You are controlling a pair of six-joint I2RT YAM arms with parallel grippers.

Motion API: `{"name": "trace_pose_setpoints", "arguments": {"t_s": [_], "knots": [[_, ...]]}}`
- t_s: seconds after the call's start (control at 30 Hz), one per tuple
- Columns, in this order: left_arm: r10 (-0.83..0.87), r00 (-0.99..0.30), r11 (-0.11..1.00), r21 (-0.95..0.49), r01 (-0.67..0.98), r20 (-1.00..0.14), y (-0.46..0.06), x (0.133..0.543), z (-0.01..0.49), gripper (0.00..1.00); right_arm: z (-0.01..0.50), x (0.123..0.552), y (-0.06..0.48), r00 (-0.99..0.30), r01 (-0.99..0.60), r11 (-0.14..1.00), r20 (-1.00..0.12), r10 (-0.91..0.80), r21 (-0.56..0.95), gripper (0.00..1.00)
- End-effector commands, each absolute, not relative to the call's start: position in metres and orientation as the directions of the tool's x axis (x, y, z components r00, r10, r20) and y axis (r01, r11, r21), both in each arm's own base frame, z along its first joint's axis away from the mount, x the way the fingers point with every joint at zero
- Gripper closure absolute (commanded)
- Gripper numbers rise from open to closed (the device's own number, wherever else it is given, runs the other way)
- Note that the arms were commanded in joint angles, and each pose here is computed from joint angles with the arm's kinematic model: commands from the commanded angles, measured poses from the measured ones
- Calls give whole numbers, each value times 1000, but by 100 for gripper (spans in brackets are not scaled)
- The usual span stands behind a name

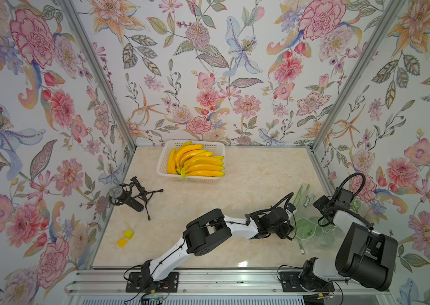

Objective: Open the zip-top bag and take out the banana
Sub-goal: Adjust the zipper food storage bag in the zipper food storage bag.

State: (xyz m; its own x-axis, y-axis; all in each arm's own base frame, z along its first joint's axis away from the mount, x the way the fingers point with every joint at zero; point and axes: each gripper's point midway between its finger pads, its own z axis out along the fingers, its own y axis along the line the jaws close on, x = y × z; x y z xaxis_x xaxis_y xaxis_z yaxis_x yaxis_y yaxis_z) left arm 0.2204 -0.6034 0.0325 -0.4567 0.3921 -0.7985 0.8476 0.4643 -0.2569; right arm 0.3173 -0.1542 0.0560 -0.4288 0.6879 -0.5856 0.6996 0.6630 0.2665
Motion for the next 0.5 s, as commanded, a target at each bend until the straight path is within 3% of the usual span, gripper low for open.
{"name": "trace_pose_setpoints", "arguments": {"t_s": [0.0, 0.2, 0.47], "knots": [[410, -483, 454, -286, 844, -774, -615, 209, 17, 40, 73, 344, -160, -381, 659, 673, -622, 684, 336, 27], [398, -480, 469, -276, 839, -782, -619, 215, 25, 39, 109, 355, -137, -419, 563, 766, -691, 589, 311, 23], [366, -443, 536, -204, 819, -818, -602, 230, 69, 35, 162, 326, -123, -412, 557, 799, -760, 503, 227, 17]]}}
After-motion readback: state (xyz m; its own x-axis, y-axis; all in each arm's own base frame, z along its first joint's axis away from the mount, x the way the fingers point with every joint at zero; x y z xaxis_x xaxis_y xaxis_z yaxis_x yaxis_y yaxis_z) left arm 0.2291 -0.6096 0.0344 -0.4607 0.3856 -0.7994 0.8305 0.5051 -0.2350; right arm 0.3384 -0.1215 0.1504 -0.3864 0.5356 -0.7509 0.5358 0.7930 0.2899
